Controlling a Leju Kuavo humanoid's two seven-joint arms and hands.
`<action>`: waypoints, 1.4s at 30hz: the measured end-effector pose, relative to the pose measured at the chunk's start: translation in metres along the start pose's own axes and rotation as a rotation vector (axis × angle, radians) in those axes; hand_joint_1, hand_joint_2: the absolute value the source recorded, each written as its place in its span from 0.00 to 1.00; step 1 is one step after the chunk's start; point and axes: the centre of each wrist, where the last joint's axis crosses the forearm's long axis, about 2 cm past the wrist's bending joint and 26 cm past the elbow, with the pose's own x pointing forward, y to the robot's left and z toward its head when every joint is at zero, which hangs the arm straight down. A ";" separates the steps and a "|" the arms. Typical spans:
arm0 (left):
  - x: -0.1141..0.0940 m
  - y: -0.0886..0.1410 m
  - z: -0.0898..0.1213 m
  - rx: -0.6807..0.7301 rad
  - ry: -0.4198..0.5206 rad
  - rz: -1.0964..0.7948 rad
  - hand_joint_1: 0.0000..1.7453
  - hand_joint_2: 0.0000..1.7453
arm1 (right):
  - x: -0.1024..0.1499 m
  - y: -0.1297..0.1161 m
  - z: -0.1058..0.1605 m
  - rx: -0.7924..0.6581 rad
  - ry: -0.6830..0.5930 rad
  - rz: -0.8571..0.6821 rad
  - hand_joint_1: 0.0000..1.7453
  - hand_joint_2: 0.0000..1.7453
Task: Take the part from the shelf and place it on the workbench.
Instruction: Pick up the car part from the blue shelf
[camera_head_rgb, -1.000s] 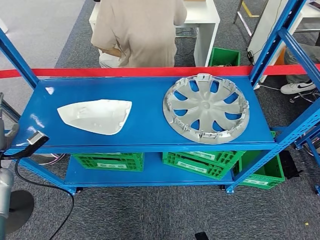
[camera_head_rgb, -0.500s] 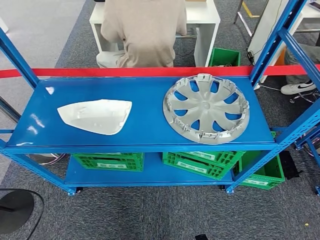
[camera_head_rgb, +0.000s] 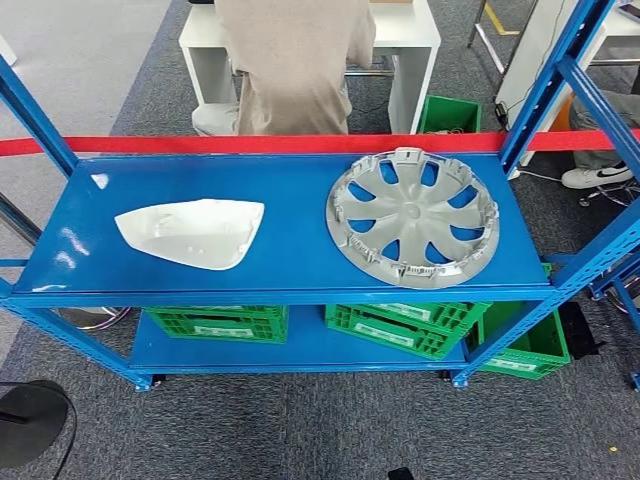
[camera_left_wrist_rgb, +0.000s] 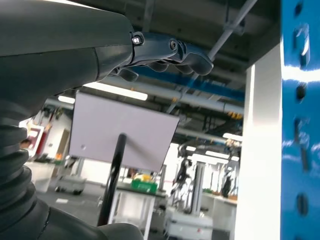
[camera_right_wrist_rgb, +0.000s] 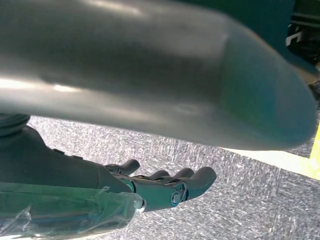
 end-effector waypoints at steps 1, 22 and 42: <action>0.000 -0.001 0.000 -0.003 -0.001 0.001 0.00 1.00 | 0.000 0.000 0.000 0.000 -0.001 0.000 0.00 0.00; 0.032 -0.007 -0.001 -0.014 -0.072 0.056 0.00 1.00 | 0.003 0.000 0.000 0.001 -0.005 -0.002 0.00 0.00; 0.044 0.012 0.007 0.067 -0.077 0.018 0.00 1.00 | 0.002 0.001 0.000 -0.003 0.003 -0.030 0.00 0.00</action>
